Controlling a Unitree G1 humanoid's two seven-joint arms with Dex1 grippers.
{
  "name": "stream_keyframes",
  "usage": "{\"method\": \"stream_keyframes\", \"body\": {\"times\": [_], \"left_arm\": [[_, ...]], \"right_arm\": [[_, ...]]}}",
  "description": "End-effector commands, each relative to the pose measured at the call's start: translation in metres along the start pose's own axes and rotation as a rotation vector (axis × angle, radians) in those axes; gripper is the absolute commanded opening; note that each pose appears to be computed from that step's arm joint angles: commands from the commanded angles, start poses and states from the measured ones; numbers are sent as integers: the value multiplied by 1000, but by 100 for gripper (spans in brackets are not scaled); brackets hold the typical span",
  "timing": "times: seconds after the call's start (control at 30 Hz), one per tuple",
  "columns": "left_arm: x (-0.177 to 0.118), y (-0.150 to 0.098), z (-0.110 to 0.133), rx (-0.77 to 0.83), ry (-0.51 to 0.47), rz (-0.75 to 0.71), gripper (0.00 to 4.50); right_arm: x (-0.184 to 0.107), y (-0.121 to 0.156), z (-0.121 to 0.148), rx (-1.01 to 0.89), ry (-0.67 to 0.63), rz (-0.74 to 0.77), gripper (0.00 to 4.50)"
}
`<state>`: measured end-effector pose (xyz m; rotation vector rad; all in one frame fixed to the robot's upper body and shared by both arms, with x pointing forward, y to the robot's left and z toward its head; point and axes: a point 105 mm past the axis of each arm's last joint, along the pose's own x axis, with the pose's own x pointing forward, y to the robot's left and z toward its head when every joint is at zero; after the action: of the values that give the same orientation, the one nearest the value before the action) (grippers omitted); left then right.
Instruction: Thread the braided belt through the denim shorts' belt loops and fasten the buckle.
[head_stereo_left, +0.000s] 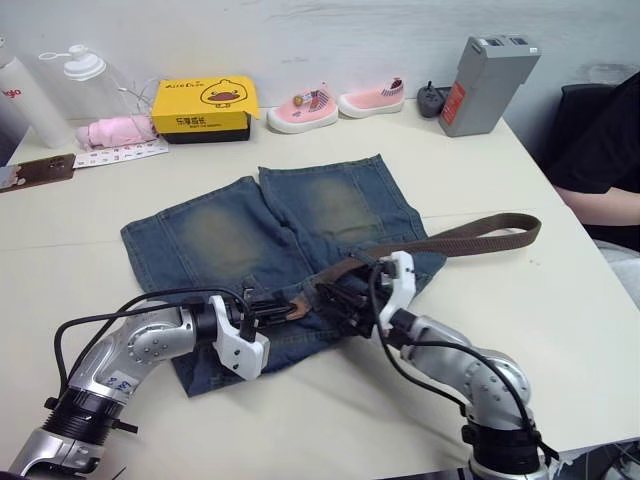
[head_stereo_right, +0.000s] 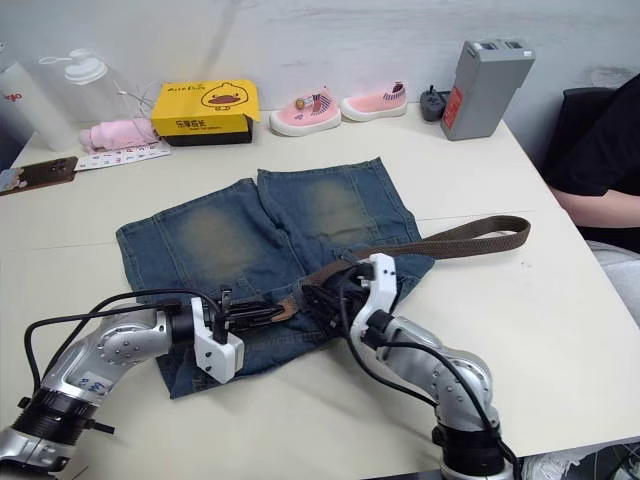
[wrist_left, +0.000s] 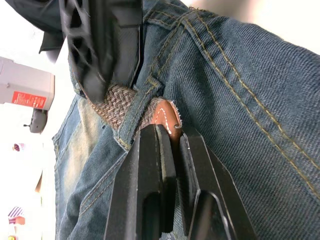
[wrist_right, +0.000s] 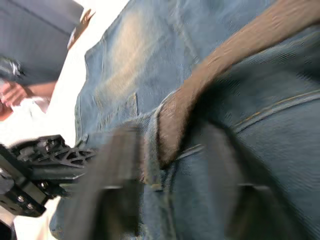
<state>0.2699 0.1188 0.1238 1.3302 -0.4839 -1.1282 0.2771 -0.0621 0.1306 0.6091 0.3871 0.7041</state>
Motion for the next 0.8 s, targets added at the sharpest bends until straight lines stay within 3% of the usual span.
{"method": "stream_keyframes", "body": {"times": [0.03,0.07,0.17,0.37,0.63,0.77,0.8], "left_arm": [[-2,8,1,1,2,34,0],[-1,8,1,0,2,34,0],[0,7,2,-6,-6,38,0],[4,6,2,-7,-16,40,0],[6,5,3,-7,-29,45,0],[8,3,5,-8,-36,45,0],[8,3,5,-8,-37,45,0]], "right_arm": [[-28,5,23,-303,-23,28,432],[-31,5,23,-365,-6,30,441],[-43,-9,19,-826,132,-8,441],[-60,-25,-4,-1474,325,128,441],[-56,-73,6,-1779,402,-6,441],[-49,-89,18,-1832,409,-92,314],[-50,-95,22,-1853,430,-110,254]]}}
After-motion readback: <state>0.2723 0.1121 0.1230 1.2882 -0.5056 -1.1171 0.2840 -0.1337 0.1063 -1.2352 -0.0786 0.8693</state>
